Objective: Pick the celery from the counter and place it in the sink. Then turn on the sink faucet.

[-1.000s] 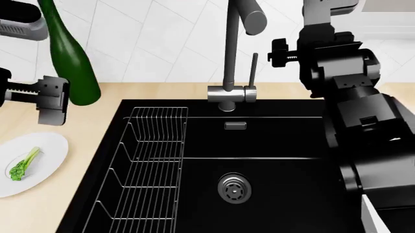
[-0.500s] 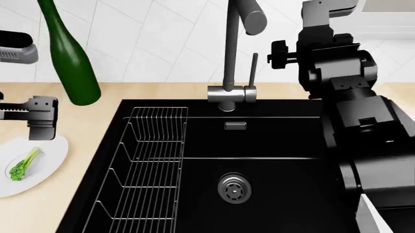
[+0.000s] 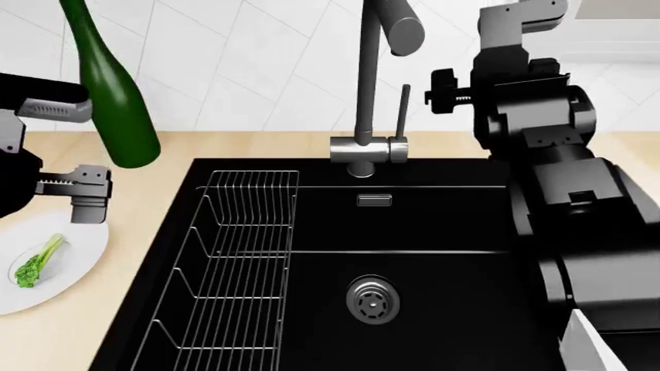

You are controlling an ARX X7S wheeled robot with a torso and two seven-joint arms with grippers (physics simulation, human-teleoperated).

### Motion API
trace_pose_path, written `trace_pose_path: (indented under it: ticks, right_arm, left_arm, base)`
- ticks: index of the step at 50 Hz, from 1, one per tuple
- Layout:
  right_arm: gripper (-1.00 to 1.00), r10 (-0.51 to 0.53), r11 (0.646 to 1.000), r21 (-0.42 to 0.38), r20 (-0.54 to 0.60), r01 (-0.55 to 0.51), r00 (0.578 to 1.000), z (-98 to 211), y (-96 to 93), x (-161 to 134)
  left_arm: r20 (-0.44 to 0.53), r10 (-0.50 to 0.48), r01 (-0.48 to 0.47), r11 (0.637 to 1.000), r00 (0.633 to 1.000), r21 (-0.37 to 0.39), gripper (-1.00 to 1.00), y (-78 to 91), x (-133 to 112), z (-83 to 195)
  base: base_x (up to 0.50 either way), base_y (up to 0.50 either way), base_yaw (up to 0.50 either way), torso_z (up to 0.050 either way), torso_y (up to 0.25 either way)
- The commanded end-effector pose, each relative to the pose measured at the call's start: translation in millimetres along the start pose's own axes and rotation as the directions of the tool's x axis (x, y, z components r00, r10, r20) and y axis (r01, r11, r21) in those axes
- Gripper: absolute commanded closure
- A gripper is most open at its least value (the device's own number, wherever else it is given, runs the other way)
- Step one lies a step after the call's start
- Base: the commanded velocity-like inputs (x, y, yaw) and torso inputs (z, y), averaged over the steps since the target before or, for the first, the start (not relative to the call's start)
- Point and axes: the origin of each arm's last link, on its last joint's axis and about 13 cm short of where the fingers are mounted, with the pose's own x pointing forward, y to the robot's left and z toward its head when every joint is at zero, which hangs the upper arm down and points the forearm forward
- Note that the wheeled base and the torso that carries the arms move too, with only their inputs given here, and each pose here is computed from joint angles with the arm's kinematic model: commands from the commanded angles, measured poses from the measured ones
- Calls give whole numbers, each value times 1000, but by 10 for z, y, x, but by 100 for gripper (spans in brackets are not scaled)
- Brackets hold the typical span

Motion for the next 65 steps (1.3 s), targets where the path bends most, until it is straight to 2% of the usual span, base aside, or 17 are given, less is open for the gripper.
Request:
trace_pose_path:
  ticks: [1,29,65]
  right_arm:
    - [-100,41,999,15,4,-41,999,-21,61,0]
    - [-100,42,999,13,3,-42,999,-33,73,2]
    - [-100,42,999,3,3,-42,999,-74,95,12]
  left_arm:
    - [-20,15,-15,1000,1000,4,-100,-14,192,11]
    - [-94,21,-21,1000,995,2,-100,-20,379,-149]
    - [-129,28,-33,999,991,-40,-100,52,592,-262]
  base:
    - [0,0,0,0,0]
    - [0,0,0,0,0]
    - [0,0,0,0,0]
